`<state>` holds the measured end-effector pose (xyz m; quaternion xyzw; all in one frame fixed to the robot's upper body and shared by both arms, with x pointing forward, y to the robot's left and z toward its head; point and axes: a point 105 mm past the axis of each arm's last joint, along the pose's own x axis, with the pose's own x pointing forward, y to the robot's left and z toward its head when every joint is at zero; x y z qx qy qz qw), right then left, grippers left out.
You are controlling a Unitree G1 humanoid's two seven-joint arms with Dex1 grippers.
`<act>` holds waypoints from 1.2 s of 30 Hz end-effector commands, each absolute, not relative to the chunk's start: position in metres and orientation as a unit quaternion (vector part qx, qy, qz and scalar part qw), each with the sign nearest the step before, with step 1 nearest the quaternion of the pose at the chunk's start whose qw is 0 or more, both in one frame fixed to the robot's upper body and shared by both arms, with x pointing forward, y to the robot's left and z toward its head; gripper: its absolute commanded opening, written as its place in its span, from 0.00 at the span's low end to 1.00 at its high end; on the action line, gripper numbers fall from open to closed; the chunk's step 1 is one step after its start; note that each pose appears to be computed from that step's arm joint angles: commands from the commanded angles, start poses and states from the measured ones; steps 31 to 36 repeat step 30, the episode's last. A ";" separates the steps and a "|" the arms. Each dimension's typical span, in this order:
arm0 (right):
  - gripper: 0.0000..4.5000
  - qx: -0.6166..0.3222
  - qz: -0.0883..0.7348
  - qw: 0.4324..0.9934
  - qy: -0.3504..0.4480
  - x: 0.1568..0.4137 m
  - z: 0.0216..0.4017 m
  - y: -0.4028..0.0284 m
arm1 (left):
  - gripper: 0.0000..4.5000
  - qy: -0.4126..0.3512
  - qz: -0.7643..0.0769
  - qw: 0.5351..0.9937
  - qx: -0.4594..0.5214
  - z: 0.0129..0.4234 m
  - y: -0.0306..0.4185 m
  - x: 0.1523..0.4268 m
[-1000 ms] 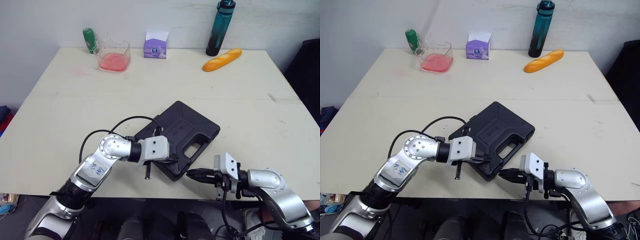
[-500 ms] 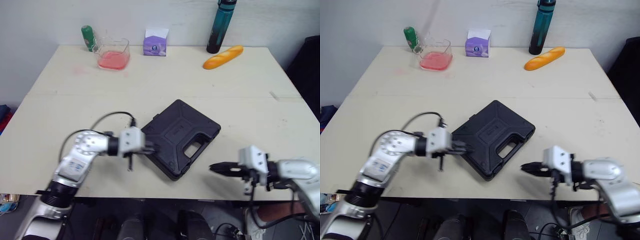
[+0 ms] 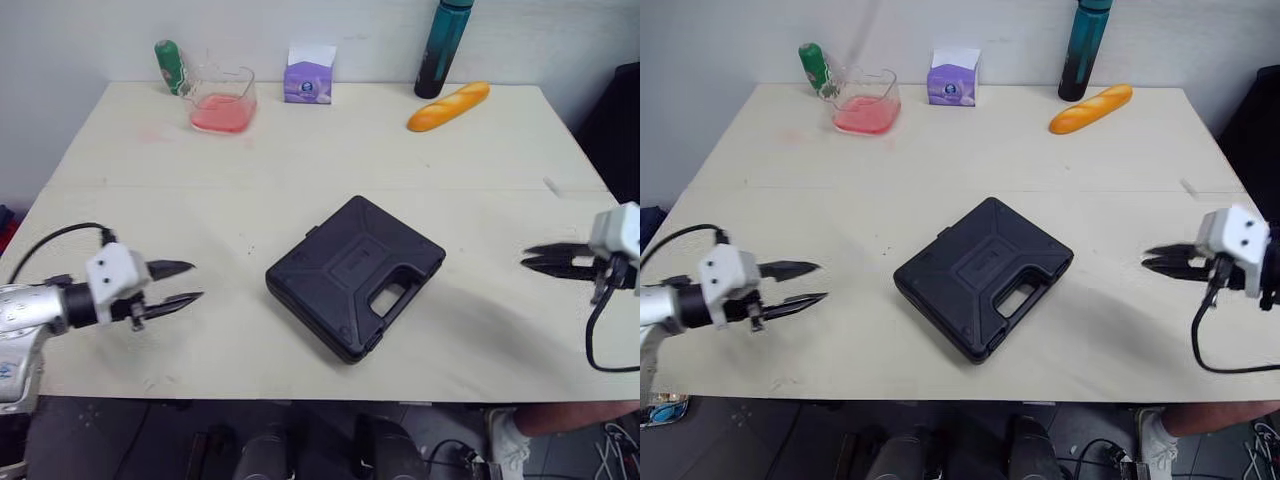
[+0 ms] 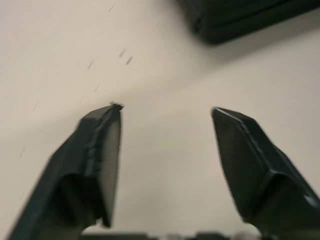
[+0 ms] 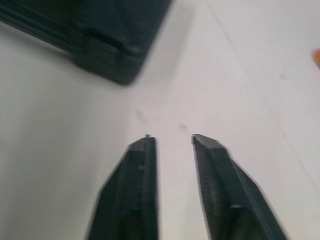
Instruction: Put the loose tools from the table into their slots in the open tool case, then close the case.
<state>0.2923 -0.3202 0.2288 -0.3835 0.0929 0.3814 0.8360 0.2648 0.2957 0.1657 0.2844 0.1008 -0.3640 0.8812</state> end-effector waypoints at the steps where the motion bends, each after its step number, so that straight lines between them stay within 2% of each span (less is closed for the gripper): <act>1: 0.67 -0.421 0.327 0.843 0.073 0.295 0.259 -0.345 | 1.00 0.127 -0.253 0.907 0.312 0.179 0.350 0.257; 4: 0.99 -0.442 0.306 0.840 0.076 0.301 0.263 -0.356 | 1.00 0.118 -0.233 0.915 0.306 0.181 0.363 0.252; 12: 0.99 -0.447 0.288 0.845 0.055 0.316 0.266 -0.360 | 1.00 0.116 -0.231 0.917 0.304 0.174 0.361 0.253; 22: 0.99 -0.436 0.309 0.842 0.071 0.317 0.244 -0.363 | 1.00 0.110 -0.232 0.920 0.295 0.173 0.356 0.254; 36: 0.99 -0.435 0.315 0.842 0.060 0.320 0.243 -0.356 | 1.00 0.104 -0.232 0.915 0.314 0.176 0.356 0.257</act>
